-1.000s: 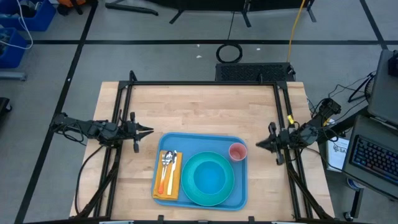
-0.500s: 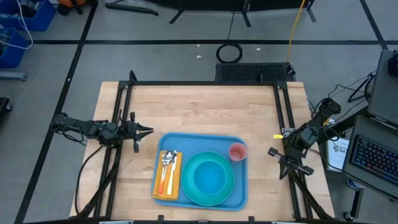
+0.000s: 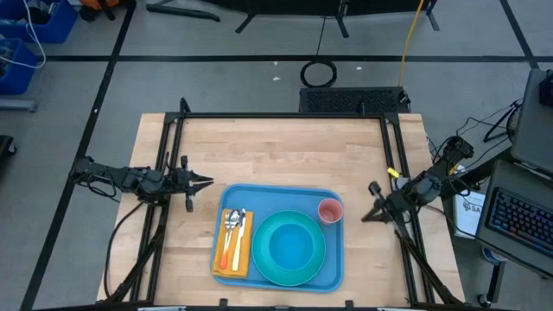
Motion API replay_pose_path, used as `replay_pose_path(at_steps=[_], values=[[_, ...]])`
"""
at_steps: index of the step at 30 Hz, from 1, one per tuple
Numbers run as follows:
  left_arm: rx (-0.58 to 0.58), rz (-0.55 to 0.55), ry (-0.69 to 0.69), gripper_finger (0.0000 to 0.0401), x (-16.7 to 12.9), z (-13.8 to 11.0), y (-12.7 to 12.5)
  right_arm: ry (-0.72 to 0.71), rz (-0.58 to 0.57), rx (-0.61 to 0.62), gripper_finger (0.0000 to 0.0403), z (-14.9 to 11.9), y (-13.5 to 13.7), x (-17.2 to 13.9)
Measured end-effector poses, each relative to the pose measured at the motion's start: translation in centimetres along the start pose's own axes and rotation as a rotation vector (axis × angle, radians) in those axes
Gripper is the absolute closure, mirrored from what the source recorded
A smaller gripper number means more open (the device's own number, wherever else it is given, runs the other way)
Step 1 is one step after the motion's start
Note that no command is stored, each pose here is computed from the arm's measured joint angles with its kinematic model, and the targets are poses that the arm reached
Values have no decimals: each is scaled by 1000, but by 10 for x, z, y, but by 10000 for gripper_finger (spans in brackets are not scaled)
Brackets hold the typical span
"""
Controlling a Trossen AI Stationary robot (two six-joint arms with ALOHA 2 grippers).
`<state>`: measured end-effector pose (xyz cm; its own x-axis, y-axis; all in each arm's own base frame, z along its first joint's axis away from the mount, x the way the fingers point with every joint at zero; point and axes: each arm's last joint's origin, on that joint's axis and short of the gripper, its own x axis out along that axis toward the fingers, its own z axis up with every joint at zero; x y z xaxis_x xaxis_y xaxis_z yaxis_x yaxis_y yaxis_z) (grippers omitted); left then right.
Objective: Set up tray
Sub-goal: Return to Home Position
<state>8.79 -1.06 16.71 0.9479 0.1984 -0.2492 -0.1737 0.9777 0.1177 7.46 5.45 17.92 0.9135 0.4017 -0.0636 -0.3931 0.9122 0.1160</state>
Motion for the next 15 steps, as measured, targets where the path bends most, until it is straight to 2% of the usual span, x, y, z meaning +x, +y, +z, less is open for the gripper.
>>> replay_pose_path(at_steps=[3, 15], values=[[0, 0, 0, 354, 0, 0, 0, -11, -81, 0, 403, 0, -2, 0], [0, 0, 1, 354, 0, 0, 0, -10, -76, 0, 403, 0, -2, 0]])
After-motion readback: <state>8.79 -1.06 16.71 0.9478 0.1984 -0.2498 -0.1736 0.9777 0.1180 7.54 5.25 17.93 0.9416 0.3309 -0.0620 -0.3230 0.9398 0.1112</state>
